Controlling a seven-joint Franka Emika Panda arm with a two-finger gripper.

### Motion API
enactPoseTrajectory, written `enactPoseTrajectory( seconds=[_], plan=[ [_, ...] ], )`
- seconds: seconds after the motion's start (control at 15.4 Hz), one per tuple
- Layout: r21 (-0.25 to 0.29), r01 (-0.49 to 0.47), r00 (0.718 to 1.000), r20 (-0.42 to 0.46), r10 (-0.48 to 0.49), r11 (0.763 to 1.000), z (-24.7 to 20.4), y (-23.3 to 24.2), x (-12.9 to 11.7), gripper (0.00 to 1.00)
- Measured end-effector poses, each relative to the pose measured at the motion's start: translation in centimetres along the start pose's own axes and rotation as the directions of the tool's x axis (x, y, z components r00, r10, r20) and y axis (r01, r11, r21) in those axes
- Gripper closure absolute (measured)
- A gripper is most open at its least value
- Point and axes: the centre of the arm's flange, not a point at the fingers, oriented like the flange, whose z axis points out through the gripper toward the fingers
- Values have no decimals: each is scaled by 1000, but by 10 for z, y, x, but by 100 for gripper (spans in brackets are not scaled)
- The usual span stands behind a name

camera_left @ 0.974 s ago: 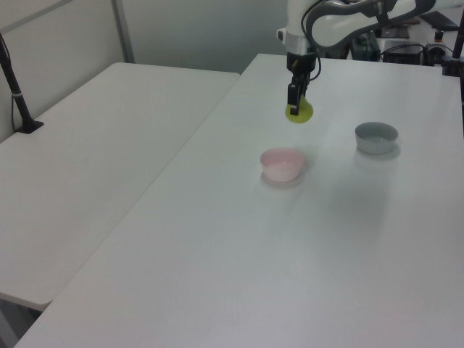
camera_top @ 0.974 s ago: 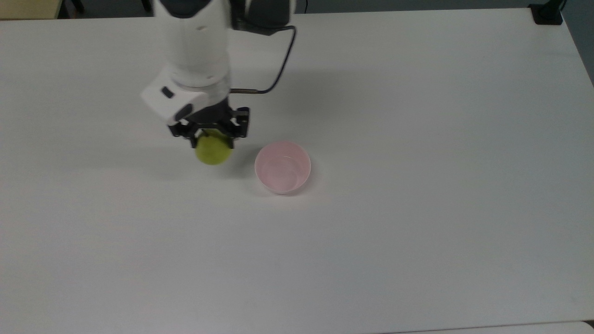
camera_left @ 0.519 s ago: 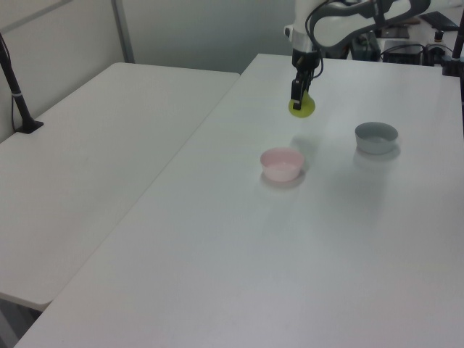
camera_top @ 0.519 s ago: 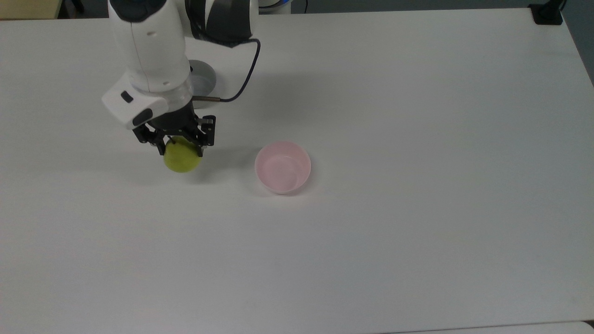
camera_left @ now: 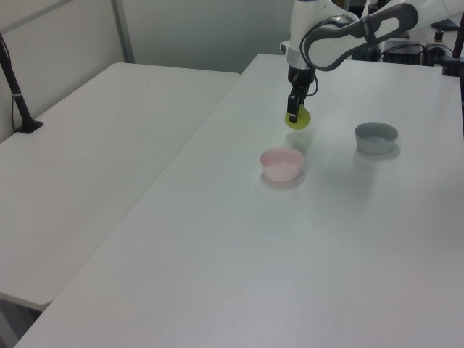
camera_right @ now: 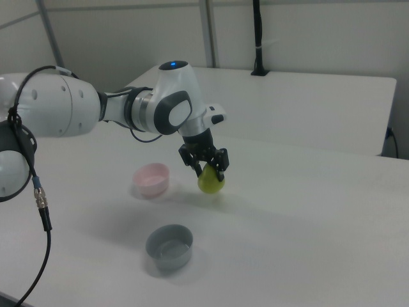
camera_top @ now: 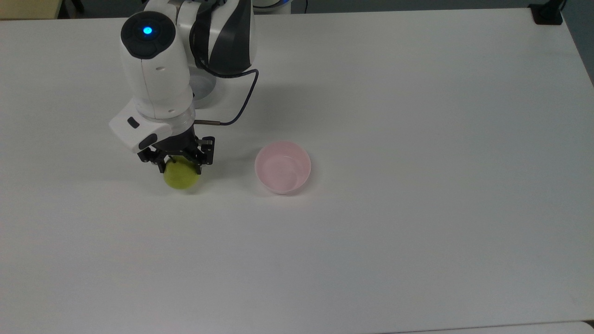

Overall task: Pick up a pear from the bowl
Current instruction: 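Lower the held pear onto the table beside the pink bowl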

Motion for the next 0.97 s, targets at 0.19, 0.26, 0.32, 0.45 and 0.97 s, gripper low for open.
enactPoseTrajectory(
  seconds=[0.19, 0.26, 0.32, 0.45, 0.97],
  plan=[
    [-4, -7, 1000, -15, 7, 1000, 11, 5, 1, 29],
    [-5, -7, 1000, -19, 7, 1000, 14, 6, 2, 29],
    [-6, -9, 1000, -23, 8, 1000, 17, 7, 2, 29],
    [-8, -11, 1000, -20, 11, 1000, 22, 10, 2, 29],
    [-15, -7, 1000, -15, 7, 1000, 29, 11, 1, 22]
  ],
)
